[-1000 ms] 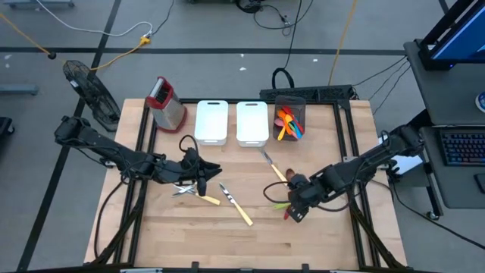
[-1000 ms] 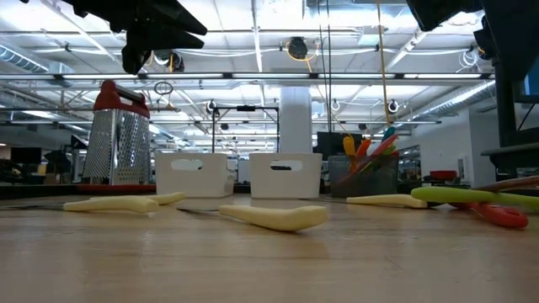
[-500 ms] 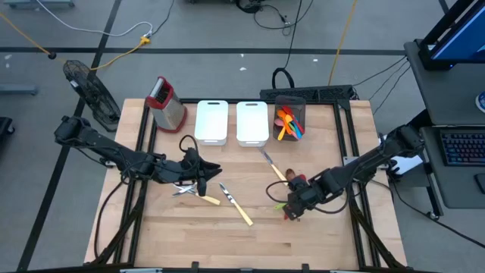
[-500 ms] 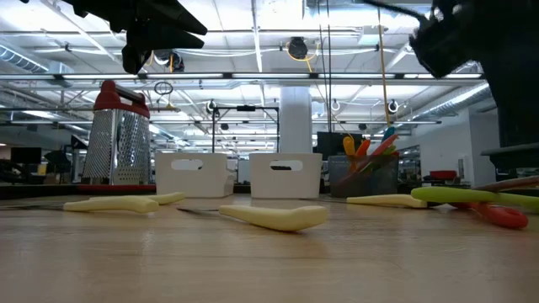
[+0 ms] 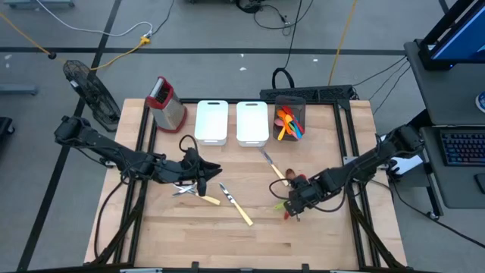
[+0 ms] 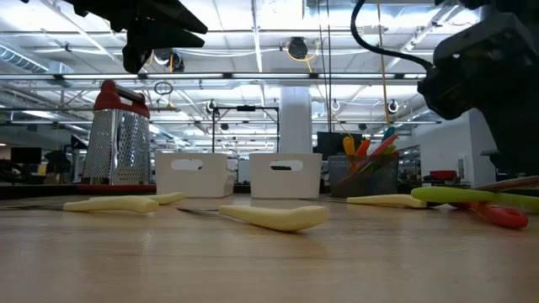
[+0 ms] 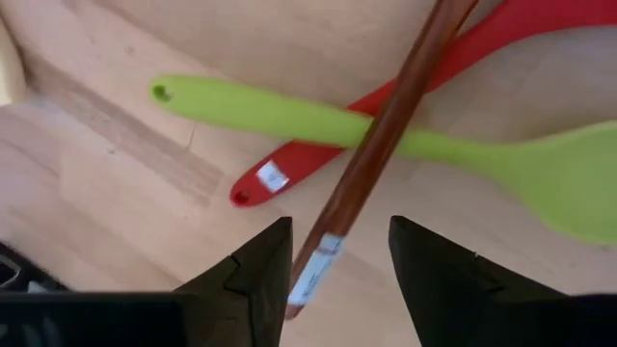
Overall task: Pick & Place Kitchen Items
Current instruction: Put the brown wooden serving spoon into the left white bin
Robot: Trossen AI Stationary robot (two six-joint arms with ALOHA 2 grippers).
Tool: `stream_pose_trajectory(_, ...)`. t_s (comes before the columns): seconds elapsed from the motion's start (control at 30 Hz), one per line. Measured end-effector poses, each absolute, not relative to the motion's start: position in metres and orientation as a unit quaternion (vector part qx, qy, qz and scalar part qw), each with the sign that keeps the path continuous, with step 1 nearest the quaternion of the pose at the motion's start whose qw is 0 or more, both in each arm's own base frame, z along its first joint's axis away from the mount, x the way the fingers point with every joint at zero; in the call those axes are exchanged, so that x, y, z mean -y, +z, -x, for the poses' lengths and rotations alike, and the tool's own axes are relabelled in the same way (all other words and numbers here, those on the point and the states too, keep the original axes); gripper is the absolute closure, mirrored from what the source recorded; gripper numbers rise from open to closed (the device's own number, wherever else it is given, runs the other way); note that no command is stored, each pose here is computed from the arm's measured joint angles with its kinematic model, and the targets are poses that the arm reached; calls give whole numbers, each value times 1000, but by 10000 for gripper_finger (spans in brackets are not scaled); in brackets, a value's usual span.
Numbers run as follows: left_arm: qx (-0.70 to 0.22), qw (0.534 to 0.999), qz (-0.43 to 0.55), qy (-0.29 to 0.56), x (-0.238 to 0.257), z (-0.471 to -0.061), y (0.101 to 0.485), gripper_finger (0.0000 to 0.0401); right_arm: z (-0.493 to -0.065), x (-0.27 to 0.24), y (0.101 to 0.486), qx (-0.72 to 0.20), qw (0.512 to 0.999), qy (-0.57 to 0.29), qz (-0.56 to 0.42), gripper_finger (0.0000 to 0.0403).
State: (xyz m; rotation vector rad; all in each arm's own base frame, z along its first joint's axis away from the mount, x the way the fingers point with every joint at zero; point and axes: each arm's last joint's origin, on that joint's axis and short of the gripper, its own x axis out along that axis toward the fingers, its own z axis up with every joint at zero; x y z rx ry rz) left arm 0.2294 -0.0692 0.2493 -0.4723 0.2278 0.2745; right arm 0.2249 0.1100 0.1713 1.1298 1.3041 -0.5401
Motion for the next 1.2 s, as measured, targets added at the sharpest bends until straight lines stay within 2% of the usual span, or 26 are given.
stream_pose_trajectory(0.53,-112,957,230,135,69,-229,249,308,-217,-106,146,-546,612,-232,-524,242)
stream_pose_trajectory(0.67,-112,957,228,136,69,-229,249,308,-215,-105,145,-549,610,-238,-520,272)
stream_pose_trajectory(0.9,-112,957,228,136,69,-229,249,308,-215,-105,145,-549,613,-235,-516,366)
stream_pose_trajectory(1.2,-112,957,228,137,69,-229,249,308,-214,-107,148,-567,593,-215,-529,366)
